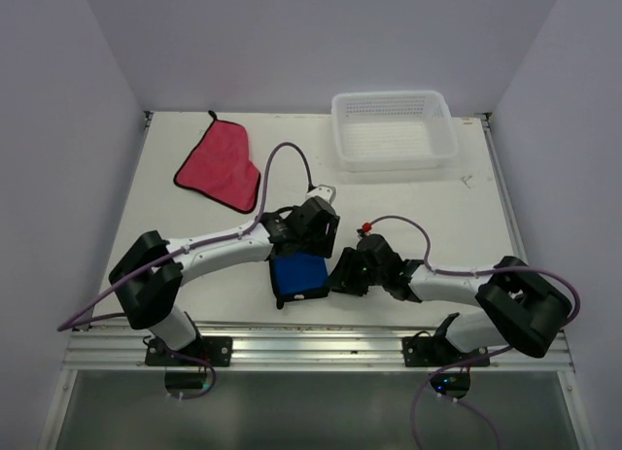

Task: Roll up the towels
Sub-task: Fold the towel, then roll the towel

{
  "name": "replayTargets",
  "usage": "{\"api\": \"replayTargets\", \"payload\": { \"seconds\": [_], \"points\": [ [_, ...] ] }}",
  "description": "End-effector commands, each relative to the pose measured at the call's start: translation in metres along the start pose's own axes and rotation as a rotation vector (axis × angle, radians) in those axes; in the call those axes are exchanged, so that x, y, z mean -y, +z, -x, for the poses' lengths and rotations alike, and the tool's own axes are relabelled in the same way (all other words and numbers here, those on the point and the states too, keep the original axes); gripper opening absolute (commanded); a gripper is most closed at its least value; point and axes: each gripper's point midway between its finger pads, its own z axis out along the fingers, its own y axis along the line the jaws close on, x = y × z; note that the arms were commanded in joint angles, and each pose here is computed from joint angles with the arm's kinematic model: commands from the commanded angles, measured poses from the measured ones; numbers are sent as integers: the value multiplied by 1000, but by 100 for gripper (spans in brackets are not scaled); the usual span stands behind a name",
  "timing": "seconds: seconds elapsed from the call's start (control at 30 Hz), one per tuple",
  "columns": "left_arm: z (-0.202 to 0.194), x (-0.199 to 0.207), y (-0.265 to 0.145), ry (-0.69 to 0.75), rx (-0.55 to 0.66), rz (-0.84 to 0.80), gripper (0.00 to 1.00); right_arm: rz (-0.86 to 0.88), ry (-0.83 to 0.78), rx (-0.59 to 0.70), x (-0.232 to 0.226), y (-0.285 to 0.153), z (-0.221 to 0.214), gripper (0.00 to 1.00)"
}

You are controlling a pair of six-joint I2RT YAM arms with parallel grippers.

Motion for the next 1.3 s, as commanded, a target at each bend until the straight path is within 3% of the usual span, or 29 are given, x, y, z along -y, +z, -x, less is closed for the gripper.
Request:
{"api": "replayTargets", "payload": {
  "seconds": [0.0,0.5,1.27],
  "points": [
    [2,2,3,44,-29,-1,68,51,20,-2,-9,2,0,42],
    [-13,-9,47,127,-126,141,59,46,53,-20,4,12,-9,34],
    [-36,-31,76,161,-228,302,51,15,-4,21,14,26,-19,25]
  ]
}}
